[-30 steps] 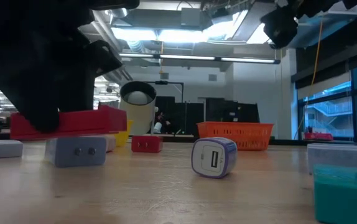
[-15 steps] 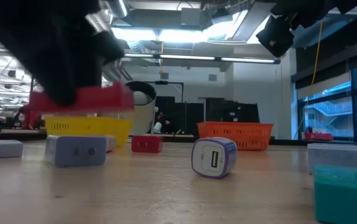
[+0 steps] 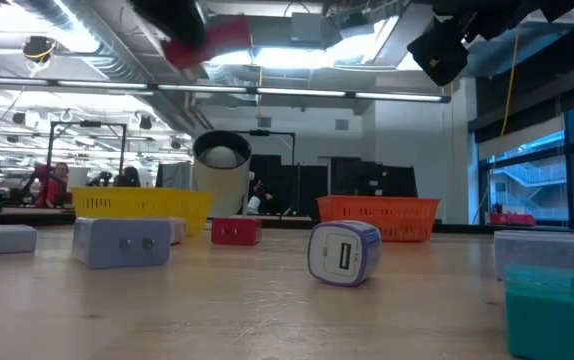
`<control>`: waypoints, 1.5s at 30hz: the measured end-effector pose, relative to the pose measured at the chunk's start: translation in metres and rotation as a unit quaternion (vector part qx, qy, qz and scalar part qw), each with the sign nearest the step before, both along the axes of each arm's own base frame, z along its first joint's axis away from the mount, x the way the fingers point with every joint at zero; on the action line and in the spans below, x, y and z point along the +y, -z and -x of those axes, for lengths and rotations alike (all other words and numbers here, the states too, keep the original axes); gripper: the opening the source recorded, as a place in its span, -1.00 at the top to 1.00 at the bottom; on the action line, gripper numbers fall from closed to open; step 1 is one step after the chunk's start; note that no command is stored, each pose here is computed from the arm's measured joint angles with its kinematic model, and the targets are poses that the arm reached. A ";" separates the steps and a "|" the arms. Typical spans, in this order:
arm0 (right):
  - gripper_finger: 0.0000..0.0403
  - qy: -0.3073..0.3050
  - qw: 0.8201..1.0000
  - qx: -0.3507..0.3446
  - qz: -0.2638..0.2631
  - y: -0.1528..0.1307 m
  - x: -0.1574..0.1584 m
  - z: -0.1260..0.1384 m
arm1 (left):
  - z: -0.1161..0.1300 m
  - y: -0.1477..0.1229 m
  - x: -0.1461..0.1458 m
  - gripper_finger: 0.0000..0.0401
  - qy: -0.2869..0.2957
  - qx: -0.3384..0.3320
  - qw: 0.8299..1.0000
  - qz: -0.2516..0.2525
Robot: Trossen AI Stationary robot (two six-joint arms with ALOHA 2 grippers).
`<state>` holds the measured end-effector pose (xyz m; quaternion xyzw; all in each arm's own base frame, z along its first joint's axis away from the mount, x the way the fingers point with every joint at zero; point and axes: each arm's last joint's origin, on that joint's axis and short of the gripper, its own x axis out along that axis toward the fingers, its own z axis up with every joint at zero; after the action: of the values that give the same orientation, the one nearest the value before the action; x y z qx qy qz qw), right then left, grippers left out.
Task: Pick & Place Office items
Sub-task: Put the red digital timer into the yellow bin
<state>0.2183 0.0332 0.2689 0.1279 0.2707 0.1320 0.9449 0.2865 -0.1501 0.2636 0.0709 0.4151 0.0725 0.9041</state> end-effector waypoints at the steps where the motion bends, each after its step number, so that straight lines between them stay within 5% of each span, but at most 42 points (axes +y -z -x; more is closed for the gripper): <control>1: -0.11 -0.001 1.000 -0.001 0.002 0.000 0.000 0.000 | 0.004 -0.004 0.003 0.26 -0.003 -0.010 1.000 -0.008; 14: 0.01 -0.020 0.995 -0.084 0.052 -0.011 0.000 -0.005 | 0.058 -0.007 0.075 0.26 -0.047 -0.159 0.986 -0.005; 20: 0.01 0.067 0.988 -0.091 0.108 -0.012 -0.010 -0.008 | 0.083 0.001 0.105 0.26 -0.053 -0.196 0.979 0.008; 25: 0.01 0.136 0.982 -0.083 0.104 -0.012 -0.022 -0.008 | 0.100 0.016 0.129 0.26 -0.086 -0.200 0.976 -0.007; 31: 0.01 0.155 0.977 -0.087 0.122 -0.013 -0.033 -0.009 | 0.113 0.025 0.154 0.26 -0.090 -0.255 0.962 0.023; 45: 0.01 0.163 0.974 -0.097 0.121 -0.015 -0.036 -0.010 | 0.128 0.043 0.179 0.24 -0.164 -0.197 0.965 0.053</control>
<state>0.2280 -0.0032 0.2837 0.0420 0.1675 -0.0457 0.9839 0.1584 0.0291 0.2207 -0.0615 0.2378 0.2099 0.9464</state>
